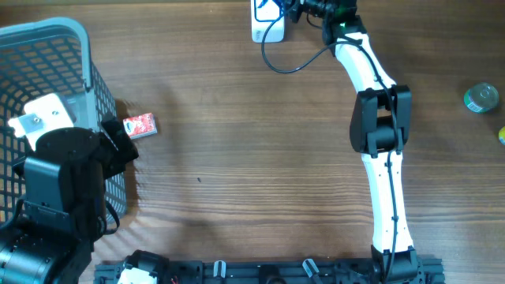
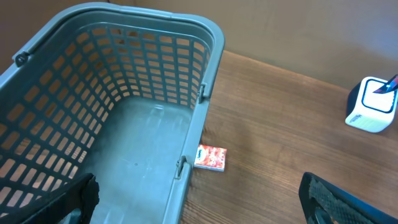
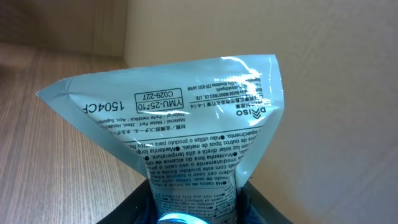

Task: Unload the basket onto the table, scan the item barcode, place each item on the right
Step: 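Hold the package's barcode side in front of the scanner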

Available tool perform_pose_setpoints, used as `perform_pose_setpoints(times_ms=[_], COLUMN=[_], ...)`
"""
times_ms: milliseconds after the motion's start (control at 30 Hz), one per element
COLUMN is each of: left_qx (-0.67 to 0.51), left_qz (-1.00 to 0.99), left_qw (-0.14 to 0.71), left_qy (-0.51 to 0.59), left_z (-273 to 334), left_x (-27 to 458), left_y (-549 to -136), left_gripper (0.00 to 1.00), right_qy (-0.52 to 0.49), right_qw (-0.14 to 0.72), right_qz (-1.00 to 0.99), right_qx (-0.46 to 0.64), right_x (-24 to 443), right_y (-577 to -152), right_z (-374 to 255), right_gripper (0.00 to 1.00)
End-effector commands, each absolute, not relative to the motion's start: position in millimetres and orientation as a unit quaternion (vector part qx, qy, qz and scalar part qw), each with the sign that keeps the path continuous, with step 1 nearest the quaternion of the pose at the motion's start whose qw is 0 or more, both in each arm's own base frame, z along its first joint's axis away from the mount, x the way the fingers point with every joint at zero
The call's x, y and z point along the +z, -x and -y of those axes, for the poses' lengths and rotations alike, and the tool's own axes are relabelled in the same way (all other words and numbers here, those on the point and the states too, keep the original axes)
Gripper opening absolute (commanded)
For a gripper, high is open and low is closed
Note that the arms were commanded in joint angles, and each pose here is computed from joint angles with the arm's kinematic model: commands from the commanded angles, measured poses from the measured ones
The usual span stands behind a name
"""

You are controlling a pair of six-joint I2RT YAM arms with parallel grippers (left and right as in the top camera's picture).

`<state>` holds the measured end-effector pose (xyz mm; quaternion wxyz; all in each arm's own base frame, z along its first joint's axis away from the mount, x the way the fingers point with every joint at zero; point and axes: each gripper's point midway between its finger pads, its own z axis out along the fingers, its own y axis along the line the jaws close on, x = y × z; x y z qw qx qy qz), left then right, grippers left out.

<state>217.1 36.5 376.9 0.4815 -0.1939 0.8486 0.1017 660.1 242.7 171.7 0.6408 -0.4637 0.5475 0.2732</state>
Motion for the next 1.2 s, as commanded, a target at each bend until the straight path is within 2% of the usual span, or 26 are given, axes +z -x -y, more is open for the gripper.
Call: perform_pose_setpoints(times_ms=[0,733,1167], left_qx=[0.113,0.113,0.120], left_qz=[-0.843,-0.843,-0.846], left_qw=[0.487,0.486,0.485], left_qy=[0.198,0.198,0.187], left_z=[-41.3,-41.3,-41.3], left_x=[381.9,381.7,381.9], left_y=[-216.2,-216.1,-216.2], left_gripper=[1.00,1.00,1.00], right_qy=[0.464,0.445,0.446], right_qw=[0.630,0.622,0.605], right_qz=[-0.546,-0.557,-0.449], right_qx=[0.300,0.324,0.484], right_x=[144.7,121.5,219.3], right_y=[-656.8,-656.9,-591.8], right_z=[-247.0,-250.8,-239.2], right_gripper=[0.05,0.05,0.05])
